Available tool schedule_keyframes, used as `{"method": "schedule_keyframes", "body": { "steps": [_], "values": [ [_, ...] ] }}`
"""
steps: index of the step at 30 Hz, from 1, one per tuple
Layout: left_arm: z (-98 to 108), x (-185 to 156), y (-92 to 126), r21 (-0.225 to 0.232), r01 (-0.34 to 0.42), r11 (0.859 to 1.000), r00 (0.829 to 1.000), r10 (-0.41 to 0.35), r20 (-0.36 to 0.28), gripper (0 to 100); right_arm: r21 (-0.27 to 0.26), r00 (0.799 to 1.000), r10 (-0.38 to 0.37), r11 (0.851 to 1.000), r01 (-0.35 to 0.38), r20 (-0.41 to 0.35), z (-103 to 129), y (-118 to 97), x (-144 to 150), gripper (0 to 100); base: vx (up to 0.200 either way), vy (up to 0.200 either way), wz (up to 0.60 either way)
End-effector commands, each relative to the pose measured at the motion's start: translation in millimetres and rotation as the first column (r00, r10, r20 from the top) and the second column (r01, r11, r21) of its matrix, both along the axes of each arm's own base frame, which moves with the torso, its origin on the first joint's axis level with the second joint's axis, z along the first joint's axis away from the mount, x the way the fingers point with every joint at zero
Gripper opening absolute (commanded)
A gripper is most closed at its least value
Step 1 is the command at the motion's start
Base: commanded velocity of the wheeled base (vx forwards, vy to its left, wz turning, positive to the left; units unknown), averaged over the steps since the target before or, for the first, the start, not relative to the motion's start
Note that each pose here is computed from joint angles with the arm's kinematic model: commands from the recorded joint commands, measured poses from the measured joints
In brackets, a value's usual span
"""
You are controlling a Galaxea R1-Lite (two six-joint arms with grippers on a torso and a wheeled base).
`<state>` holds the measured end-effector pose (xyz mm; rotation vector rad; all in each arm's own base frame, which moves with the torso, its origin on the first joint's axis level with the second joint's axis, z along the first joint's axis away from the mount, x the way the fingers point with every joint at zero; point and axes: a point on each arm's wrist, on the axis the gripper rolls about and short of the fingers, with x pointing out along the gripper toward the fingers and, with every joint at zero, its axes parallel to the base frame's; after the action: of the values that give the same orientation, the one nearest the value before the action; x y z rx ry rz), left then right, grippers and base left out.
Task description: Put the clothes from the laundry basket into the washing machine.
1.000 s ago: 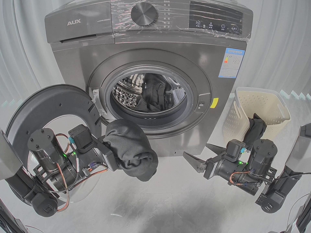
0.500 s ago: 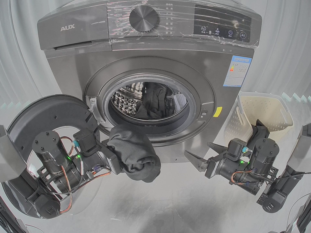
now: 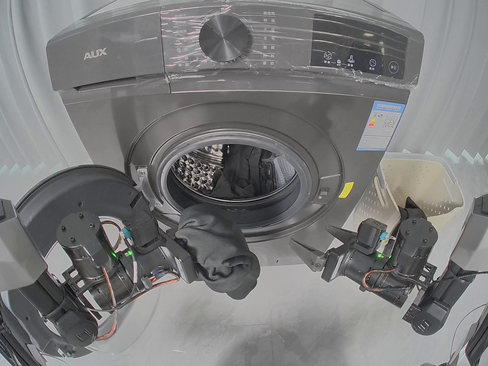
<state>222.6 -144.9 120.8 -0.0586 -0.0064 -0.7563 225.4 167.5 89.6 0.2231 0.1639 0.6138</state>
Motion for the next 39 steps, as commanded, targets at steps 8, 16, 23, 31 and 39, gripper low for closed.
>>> {"method": "schedule_keyframes", "body": {
  "steps": [8,16,23,31,39],
  "values": [
    [-8,-3,-6,0.017,0.024,1.000,0.999,-0.023,-0.028,0,-0.006,1.000,0.019,1.000,-0.019,-0.002,2,-1,-9,100,0.000,0.000,0.00],
    [-1,-7,-12,0.004,-0.027,1.000,1.000,0.027,-0.002,0,-0.039,0.999,0.049,0.998,-0.048,0.023,6,-1,-21,100,0.000,0.000,0.00],
    [-14,12,-35,0.017,-0.044,0.999,0.999,0.044,-0.004,0,-0.048,0.998,0.060,0.997,-0.059,0.016,4,0,-24,100,0.000,0.000,0.00],
    [-31,54,-53,0.000,-0.024,1.000,1.000,0.024,0.003,0,-0.049,0.997,0.072,0.996,-0.072,0.014,3,2,-26,100,0.000,0.000,0.00],
    [-50,81,-70,-0.008,-0.055,0.998,0.998,0.055,0.008,0,-0.052,0.997,0.080,0.995,-0.079,0.009,2,3,-27,100,0.000,0.000,0.00]
  ]
}}
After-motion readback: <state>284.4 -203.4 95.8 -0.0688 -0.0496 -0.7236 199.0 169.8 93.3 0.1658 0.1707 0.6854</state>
